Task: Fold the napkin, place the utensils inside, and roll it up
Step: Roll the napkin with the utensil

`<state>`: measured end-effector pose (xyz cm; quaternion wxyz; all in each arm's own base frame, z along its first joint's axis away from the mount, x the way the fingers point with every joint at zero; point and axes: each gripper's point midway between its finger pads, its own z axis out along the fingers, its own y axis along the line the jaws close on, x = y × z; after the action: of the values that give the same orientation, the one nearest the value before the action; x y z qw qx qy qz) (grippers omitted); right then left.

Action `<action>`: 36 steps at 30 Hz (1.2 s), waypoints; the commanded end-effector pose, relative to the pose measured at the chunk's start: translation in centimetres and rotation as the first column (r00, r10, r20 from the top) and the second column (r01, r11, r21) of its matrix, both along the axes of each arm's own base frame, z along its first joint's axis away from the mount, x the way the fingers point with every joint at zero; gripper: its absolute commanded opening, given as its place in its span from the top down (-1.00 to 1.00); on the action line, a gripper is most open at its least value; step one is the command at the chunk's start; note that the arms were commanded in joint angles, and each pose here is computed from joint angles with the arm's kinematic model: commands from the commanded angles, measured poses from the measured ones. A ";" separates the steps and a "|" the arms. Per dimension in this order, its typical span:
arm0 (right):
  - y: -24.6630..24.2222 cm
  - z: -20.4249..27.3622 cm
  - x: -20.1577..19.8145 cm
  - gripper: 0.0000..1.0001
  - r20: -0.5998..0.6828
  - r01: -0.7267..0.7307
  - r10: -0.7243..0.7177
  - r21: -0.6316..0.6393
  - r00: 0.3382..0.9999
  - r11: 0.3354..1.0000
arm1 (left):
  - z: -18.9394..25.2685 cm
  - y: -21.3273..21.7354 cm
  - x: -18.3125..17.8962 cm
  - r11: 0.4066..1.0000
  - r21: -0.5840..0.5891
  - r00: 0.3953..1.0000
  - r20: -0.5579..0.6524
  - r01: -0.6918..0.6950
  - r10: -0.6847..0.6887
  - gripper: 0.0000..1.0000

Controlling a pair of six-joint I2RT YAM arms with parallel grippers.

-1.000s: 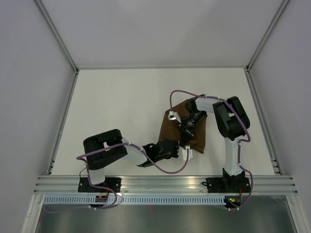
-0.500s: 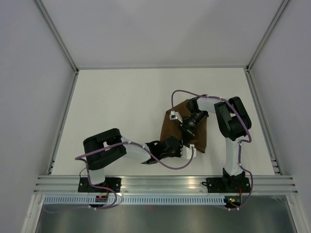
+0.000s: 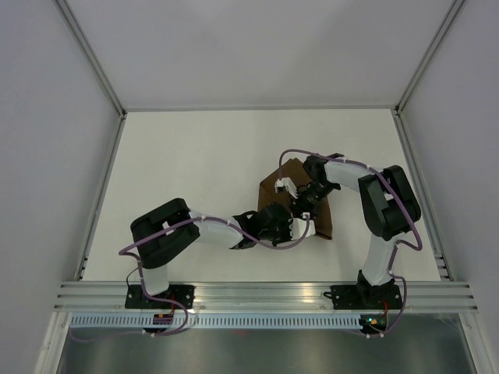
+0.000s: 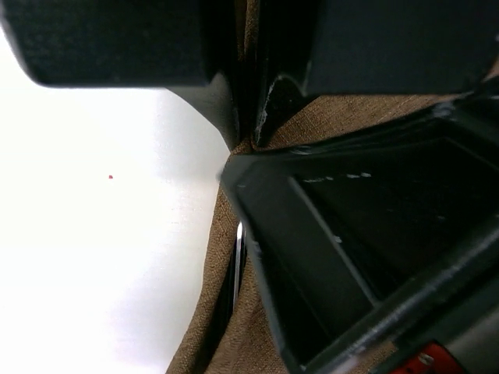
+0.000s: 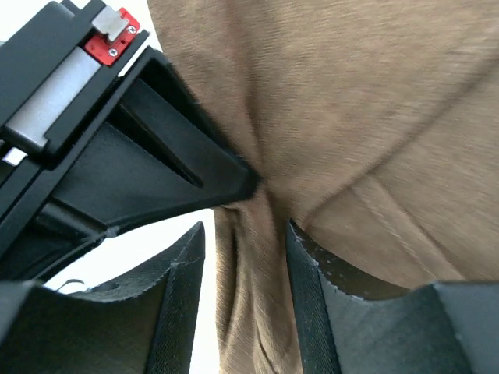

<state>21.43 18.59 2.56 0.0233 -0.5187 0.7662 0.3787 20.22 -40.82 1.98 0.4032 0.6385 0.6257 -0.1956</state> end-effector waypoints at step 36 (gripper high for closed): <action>-5.2 5.1 3.3 0.04 0.709 0.159 -0.229 0.164 0.667 0.973 | -1.4 1.1 -1.5 0.990 0.143 0.441 -0.889 0.007 0.125 0.95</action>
<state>23.83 12.95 6.50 0.3484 -0.5162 0.7596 0.1874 19.75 -41.08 1.89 0.0418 0.4833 0.7452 -0.4574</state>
